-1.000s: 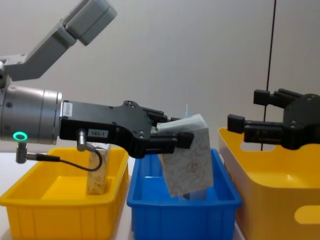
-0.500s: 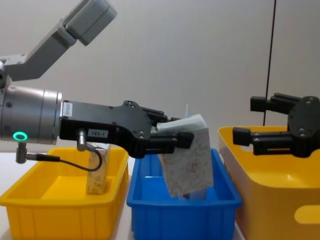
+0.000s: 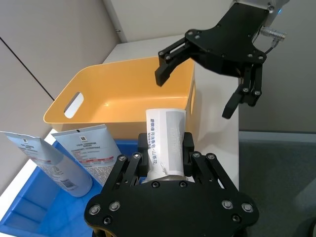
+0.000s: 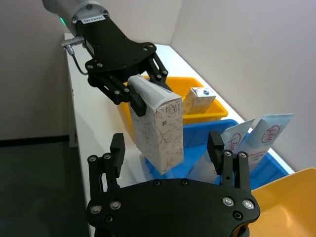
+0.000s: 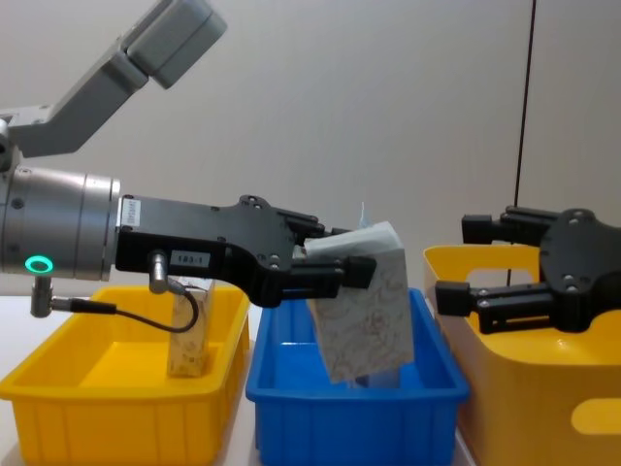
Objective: Bimanual collaborative sorting of washing and personal care products
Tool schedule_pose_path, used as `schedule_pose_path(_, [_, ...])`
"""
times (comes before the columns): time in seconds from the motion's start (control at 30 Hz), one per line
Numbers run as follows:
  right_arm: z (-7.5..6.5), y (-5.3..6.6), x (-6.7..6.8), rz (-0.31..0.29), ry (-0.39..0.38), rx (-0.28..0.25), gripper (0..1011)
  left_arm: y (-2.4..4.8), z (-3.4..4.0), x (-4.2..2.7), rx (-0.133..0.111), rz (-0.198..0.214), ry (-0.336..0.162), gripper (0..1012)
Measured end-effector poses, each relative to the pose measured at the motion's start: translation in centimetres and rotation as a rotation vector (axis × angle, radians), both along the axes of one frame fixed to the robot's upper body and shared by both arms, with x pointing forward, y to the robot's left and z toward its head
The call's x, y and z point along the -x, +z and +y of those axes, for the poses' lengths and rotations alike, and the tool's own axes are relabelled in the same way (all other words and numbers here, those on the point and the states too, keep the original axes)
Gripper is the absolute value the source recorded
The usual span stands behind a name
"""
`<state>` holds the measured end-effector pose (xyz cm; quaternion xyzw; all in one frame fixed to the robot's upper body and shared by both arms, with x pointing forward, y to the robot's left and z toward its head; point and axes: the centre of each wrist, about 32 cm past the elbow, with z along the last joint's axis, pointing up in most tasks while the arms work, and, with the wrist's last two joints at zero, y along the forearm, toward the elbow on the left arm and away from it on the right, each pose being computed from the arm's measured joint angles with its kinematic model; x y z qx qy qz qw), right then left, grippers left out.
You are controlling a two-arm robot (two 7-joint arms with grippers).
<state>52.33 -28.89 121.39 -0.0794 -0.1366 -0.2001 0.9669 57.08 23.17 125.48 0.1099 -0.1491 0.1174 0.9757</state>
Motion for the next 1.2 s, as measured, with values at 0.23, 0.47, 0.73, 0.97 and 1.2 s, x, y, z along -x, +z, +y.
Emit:
schedule_pose_path(0.23, [0.6, -0.1, -0.6, 0.021, 0.013, 0.009, 1002, 0.0, 0.0, 0.0, 0.0, 0.0, 0.0, 352])
schedule_pose_path(0.47, [1.2, -0.4, -1.2, 0.037, 0.014, 0.007, 1002, 0.0, 0.0, 0.0, 0.0, 0.0, 0.0, 352])
schedule_pose_path(0.73, [1.9, -0.9, -1.8, 0.059, 0.019, 0.009, 1002, 0.0, 0.0, 0.0, 0.0, 0.0, 0.0, 352])
schedule_pose_path(0.97, [2.4, -1.3, -2.3, 0.076, 0.037, 0.019, 1002, 0.0, 0.0, 0.0, 0.0, 0.0, 0.0, 352])
schedule_pose_path(1.2, [2.9, -1.6, -2.9, 0.088, 0.053, 0.031, 1002, 0.0, 0.0, 0.0, 0.0, 0.0, 0.0, 352])
